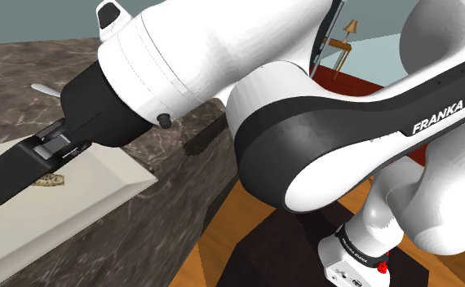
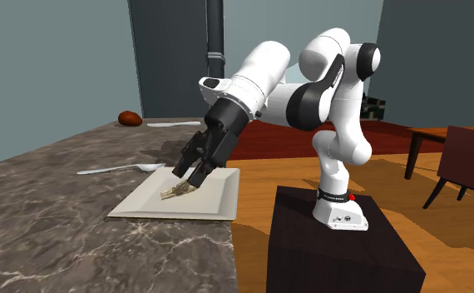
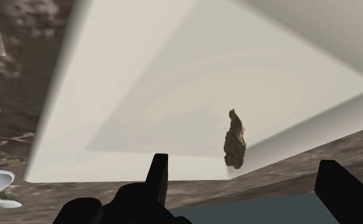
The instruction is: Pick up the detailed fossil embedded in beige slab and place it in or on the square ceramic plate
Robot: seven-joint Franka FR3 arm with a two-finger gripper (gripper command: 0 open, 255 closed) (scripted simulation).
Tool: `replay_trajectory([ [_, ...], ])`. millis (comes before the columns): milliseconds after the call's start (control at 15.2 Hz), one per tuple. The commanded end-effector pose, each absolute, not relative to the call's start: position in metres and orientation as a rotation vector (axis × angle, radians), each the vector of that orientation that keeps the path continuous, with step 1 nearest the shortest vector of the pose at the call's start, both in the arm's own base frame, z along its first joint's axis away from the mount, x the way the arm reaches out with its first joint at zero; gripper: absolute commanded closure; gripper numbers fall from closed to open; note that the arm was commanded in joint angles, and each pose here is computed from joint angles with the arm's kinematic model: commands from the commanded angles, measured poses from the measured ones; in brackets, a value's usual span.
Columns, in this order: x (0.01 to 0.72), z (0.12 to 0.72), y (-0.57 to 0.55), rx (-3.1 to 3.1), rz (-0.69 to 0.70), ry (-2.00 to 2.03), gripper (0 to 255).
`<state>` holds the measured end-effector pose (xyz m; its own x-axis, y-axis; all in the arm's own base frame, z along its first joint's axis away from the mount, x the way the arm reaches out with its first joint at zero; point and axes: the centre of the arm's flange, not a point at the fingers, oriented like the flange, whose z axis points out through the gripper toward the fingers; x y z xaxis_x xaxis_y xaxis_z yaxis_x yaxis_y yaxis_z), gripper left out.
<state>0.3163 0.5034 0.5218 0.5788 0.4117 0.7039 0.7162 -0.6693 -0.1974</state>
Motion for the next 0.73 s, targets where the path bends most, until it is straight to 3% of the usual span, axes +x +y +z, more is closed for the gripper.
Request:
replay_trajectory([
  [0, 0.311, 0.531, 0.495, -2.345, -0.875, -0.902, 0],
  [660, 0.297, 0.556, 0.472, -2.345, -0.875, -0.902, 0],
])
